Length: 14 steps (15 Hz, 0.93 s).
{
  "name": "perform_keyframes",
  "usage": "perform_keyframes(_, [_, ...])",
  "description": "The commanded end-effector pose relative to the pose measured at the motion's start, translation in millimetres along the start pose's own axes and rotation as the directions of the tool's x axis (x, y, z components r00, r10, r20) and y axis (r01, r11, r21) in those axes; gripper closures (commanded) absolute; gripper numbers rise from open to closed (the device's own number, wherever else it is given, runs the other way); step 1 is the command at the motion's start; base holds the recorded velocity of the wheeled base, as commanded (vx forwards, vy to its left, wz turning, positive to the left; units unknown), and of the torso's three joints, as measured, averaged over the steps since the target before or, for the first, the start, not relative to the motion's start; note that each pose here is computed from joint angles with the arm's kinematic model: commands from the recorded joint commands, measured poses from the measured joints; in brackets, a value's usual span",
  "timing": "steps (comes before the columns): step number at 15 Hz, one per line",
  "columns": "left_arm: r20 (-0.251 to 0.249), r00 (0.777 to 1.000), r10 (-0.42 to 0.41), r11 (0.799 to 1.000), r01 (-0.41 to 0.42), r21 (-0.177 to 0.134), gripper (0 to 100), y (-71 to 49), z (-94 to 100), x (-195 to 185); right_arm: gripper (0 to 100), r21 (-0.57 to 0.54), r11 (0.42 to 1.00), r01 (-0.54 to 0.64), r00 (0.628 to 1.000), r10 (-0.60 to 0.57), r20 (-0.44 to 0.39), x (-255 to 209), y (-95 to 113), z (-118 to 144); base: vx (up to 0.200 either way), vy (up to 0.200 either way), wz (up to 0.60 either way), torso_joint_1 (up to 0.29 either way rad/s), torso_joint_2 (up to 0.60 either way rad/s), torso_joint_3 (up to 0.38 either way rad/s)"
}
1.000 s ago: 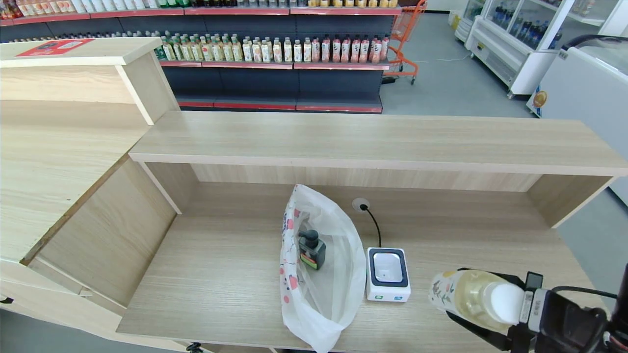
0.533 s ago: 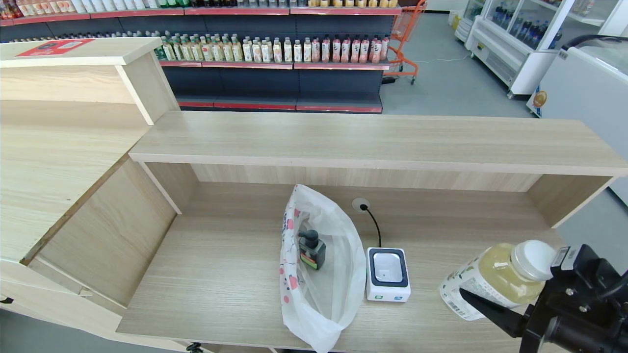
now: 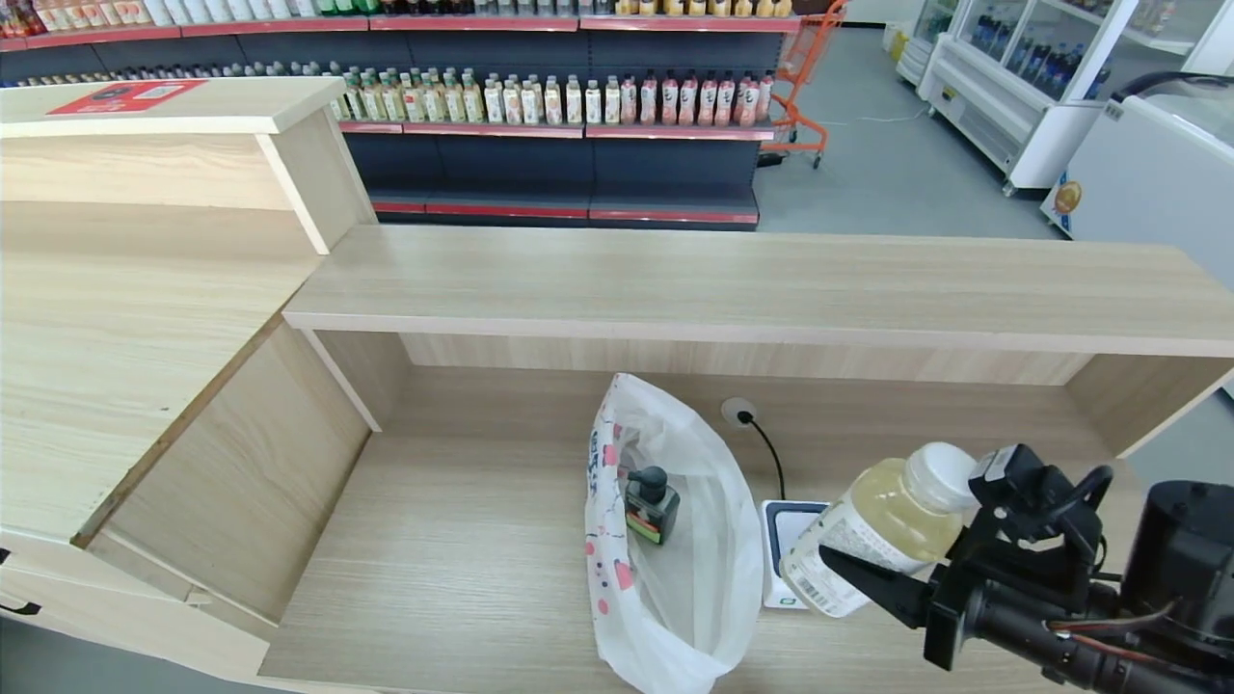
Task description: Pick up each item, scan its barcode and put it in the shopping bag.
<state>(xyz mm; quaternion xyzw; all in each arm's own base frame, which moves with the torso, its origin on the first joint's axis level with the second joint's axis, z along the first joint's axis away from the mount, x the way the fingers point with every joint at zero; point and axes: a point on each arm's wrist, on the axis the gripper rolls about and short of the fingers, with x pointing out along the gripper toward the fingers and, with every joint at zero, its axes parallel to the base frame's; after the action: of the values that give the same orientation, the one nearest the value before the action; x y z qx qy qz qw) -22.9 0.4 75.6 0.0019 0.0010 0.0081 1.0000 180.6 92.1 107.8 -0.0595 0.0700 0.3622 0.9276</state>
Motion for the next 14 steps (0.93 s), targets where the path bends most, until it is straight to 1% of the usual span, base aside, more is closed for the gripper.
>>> perform_keyframes(1, [0.0,1.0,0.001,1.0,-0.001,0.001,0,0.0,0.0,0,100,0.039,0.998,-0.04,0.998,0.042,-0.051,36,2,-30,0.0,0.0,0.0,0.0,0.0,0.0])
perform_keyframes(2, [0.0,1.0,0.001,1.0,-0.001,0.001,0,0.0,0.0,0,100,0.054,0.997,-0.061,0.991,0.067,-0.116,46,6,-46,0.0,0.0,0.0,0.0,0.0,0.0])
perform_keyframes(4, [0.0,1.0,0.001,1.0,-0.001,0.001,0,0.0,0.0,0,100,0.061,0.994,-0.09,0.984,0.098,-0.146,52,14,-53,0.0,0.0,0.0,0.0,0.0,0.0])
perform_keyframes(8, [0.0,1.0,0.001,1.0,-0.001,0.001,0,0.0,0.0,0,100,0.048,0.99,-0.133,0.982,0.138,-0.127,72,22,-55,0.0,0.0,0.0,0.0,0.0,0.0])
perform_keyframes(10, [0.0,1.0,0.001,1.0,-0.001,0.001,0,0.0,0.0,0,100,0.044,0.988,-0.147,0.979,0.152,-0.137,80,25,-59,0.0,0.0,0.0,0.0,0.0,0.0])
perform_keyframes(14, [0.0,1.0,0.001,1.0,-0.001,0.001,0,0.0,0.0,0,100,0.034,0.988,-0.153,0.978,0.157,-0.138,98,25,-67,0.0,0.0,0.0,0.0,0.0,0.0])
